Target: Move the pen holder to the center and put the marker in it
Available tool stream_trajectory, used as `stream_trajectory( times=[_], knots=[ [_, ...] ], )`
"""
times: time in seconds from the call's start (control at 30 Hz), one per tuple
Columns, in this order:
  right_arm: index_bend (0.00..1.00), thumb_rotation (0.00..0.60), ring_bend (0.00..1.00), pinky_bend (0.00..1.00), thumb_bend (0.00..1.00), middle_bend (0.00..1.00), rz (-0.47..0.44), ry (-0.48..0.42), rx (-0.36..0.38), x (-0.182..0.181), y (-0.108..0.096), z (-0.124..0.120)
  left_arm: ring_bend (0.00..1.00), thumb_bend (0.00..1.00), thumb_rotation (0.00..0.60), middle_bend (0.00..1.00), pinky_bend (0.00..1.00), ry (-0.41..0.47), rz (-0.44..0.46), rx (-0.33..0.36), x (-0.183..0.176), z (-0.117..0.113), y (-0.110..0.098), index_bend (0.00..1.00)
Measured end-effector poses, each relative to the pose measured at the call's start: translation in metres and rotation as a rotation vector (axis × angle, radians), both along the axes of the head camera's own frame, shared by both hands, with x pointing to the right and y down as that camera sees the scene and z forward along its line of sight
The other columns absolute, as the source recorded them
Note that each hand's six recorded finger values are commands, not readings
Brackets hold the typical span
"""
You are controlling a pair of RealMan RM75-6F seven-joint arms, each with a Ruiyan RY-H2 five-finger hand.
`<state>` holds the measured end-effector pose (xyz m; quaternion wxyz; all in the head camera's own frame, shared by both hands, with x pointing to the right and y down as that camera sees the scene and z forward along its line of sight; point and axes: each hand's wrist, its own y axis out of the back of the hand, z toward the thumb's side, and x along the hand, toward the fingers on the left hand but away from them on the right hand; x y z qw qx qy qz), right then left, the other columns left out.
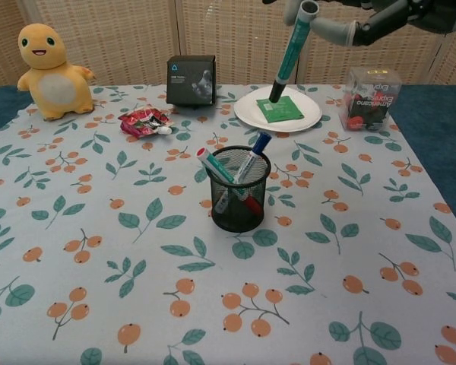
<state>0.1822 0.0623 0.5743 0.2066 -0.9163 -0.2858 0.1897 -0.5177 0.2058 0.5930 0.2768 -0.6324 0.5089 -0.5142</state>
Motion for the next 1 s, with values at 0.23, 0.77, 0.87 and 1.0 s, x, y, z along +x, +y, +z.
stream_trajectory(
  times=[0.23,0.77,0.87,1.0],
  knots=[
    [0.66,0.600,0.01,0.00,0.51,0.17,-0.002,-0.006,-0.144,-0.029,0.005,-0.005,0.00,0.05,0.600,0.00,0.16,0.012,0.000,0.008,0.000,-0.002,0.000,0.00],
    [0.66,0.600,0.01,0.00,0.52,0.16,-0.037,0.107,-0.292,-0.046,0.034,0.045,0.00,0.05,0.600,0.00,0.16,0.039,-0.015,0.023,-0.004,-0.009,-0.001,0.00],
    [0.66,0.600,0.01,0.00,0.51,0.14,-0.038,0.130,-0.306,-0.045,0.036,0.058,0.00,0.05,0.600,0.00,0.16,0.039,-0.014,0.019,-0.004,-0.009,-0.001,0.00],
    [0.17,0.600,0.00,0.00,0.32,0.01,-0.054,0.175,-0.329,-0.042,0.038,0.071,0.00,0.05,0.600,0.00,0.16,0.041,-0.017,0.021,-0.006,-0.010,-0.001,0.00]
  ],
)
